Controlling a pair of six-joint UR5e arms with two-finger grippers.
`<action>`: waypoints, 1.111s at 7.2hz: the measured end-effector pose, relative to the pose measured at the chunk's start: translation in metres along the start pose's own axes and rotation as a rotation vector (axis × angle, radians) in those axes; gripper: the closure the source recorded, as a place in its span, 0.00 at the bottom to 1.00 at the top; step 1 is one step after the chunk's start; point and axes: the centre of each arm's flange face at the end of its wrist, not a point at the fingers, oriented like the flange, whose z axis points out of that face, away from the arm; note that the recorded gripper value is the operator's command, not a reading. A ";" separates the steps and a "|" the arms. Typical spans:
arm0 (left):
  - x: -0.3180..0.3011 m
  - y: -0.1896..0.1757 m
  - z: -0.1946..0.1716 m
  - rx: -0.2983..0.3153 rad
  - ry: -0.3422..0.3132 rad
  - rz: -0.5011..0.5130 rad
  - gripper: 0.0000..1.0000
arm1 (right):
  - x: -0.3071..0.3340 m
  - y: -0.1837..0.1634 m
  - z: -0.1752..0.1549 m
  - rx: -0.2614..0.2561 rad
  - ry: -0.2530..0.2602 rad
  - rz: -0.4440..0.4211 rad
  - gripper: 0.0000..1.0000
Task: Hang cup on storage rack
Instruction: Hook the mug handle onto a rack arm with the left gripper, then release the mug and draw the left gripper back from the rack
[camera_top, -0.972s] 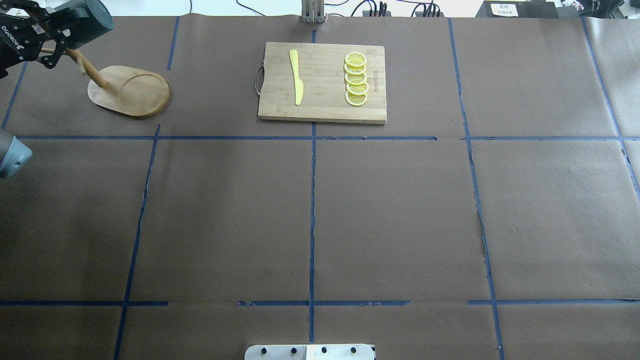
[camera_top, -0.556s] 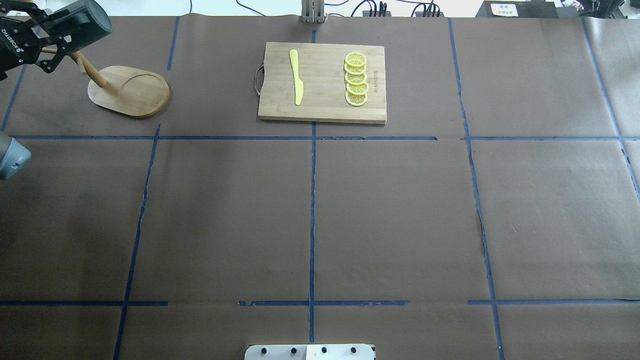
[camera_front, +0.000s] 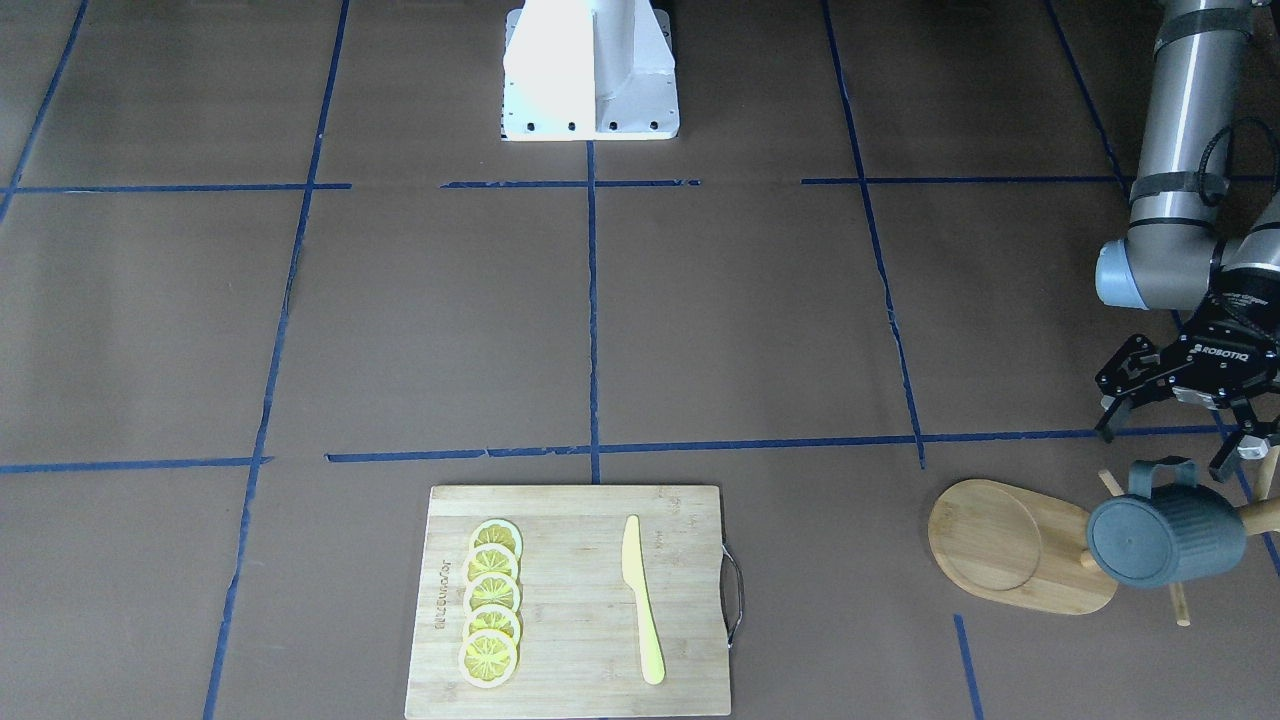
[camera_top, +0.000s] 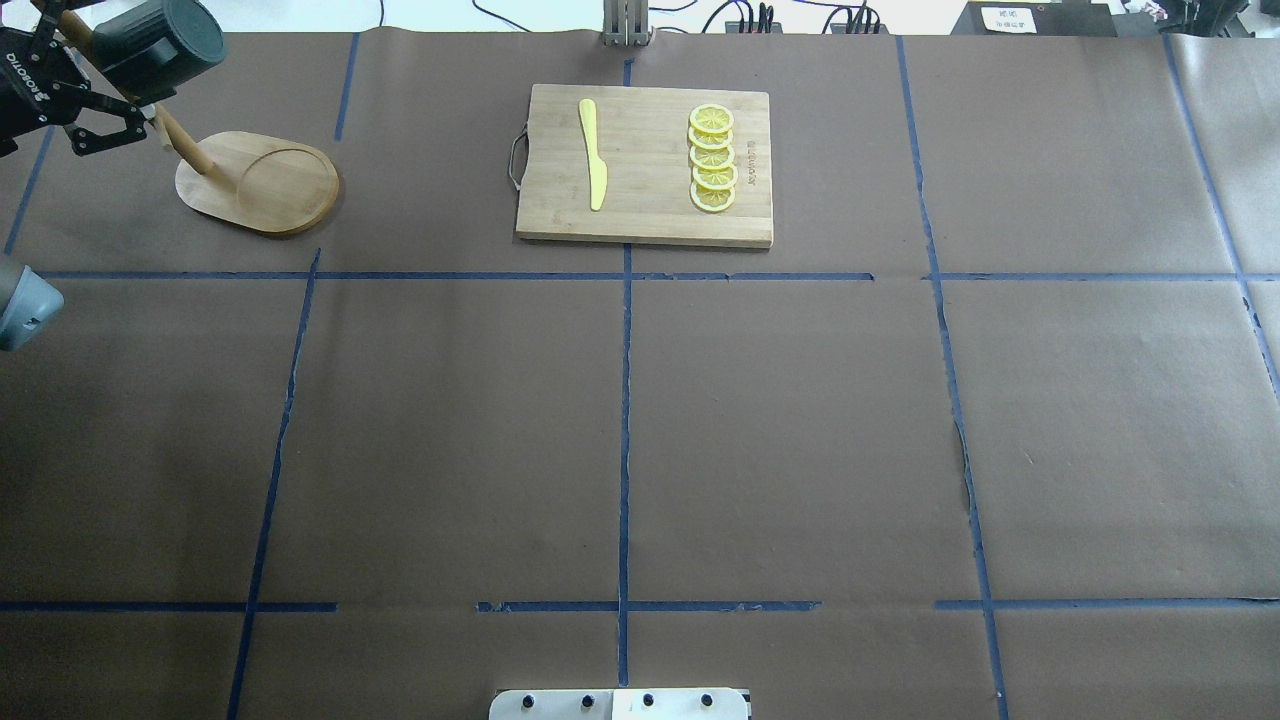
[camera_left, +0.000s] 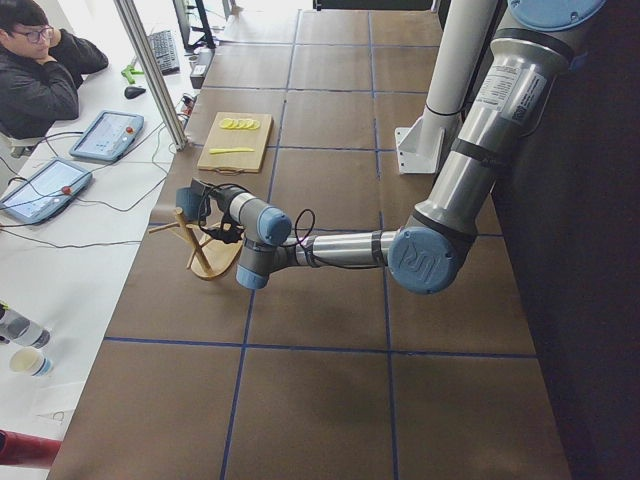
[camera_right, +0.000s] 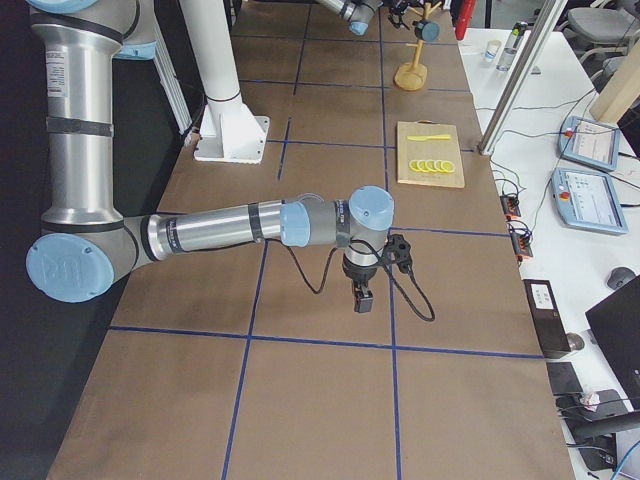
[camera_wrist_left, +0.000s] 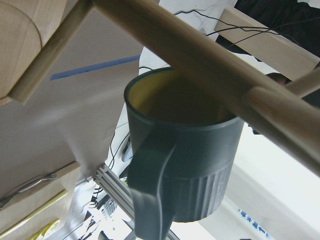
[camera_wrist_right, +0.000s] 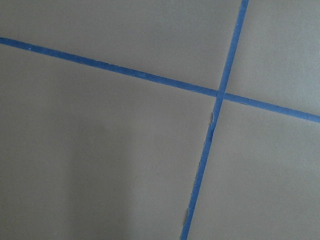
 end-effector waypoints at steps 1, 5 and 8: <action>0.001 0.016 0.000 -0.032 -0.028 0.009 0.00 | 0.000 0.000 0.000 0.000 -0.001 0.000 0.00; 0.031 0.111 -0.010 -0.122 -0.288 0.313 0.00 | 0.000 0.001 0.001 -0.001 -0.002 0.000 0.00; 0.048 0.162 -0.008 -0.172 -0.486 0.819 0.00 | 0.001 0.002 0.001 -0.003 -0.003 0.001 0.00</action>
